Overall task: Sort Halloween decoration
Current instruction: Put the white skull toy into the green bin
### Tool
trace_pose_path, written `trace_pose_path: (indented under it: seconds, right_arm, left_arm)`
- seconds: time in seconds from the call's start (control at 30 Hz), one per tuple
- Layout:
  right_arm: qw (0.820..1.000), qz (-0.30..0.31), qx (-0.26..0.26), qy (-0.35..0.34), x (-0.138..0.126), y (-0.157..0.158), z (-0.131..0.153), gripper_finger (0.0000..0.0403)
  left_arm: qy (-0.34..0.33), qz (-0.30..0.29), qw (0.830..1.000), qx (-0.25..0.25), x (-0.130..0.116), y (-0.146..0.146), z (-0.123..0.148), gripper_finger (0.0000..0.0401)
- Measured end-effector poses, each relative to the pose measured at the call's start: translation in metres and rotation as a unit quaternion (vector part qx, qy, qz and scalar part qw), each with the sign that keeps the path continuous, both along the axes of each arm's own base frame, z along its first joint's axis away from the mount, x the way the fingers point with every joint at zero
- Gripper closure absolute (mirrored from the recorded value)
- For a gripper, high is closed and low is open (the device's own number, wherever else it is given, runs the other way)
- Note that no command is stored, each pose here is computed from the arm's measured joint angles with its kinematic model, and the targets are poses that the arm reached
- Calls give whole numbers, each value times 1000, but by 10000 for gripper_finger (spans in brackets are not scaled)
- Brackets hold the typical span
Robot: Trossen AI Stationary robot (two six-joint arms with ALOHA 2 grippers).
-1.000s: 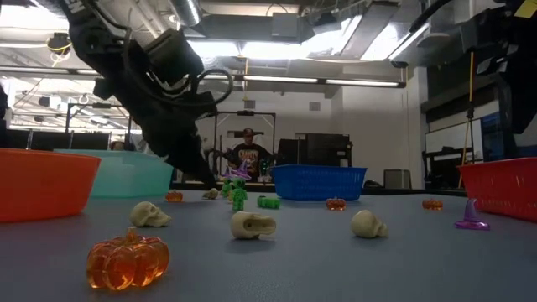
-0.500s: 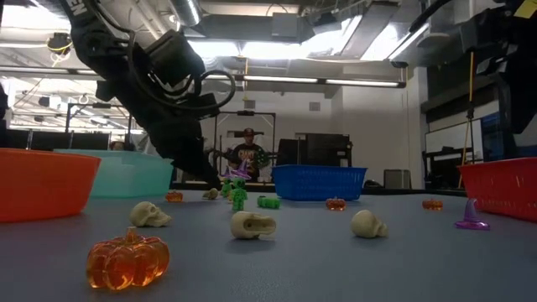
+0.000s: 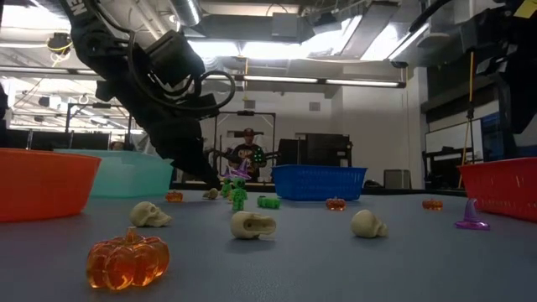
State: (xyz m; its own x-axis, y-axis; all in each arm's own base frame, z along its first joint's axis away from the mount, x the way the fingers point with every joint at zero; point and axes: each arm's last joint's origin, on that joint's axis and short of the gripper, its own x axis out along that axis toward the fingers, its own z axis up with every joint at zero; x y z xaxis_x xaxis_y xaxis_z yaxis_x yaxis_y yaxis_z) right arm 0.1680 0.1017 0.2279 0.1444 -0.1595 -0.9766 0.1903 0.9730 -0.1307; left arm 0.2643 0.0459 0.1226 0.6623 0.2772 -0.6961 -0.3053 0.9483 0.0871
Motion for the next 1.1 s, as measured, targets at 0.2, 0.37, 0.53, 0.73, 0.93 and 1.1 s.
trace_pose_path:
  seconds: [0.2, 0.37, 0.53, 0.73, 0.93, 1.1]
  right_arm:
    - [1000, 0, 1, 0, 0, 0, 0, 182]
    - [1000, 0, 3, -1, 0, 0, 0, 182]
    - [1000, 0, 8, -10, 2, 1, 0, 182]
    - [1000, 0, 7, -13, 2, 2, 0, 182]
    - [1000, 0, 7, -13, 2, 2, 0, 182]
    - [1000, 0, 9, -15, 3, 2, 0, 182]
  left_arm:
    - [7, 2, 1000, -1, 0, 1, -4, 257]
    - [29, 8, 1000, -6, 1, 5, -17, 257]
    - [31, 9, 999, -11, 2, 6, -20, 257]
    - [33, 9, 999, -11, 1, 6, -20, 267]
    - [35, 8, 999, -11, 1, 6, -21, 295]
    - [37, 7, 999, -12, 1, 6, -21, 315]
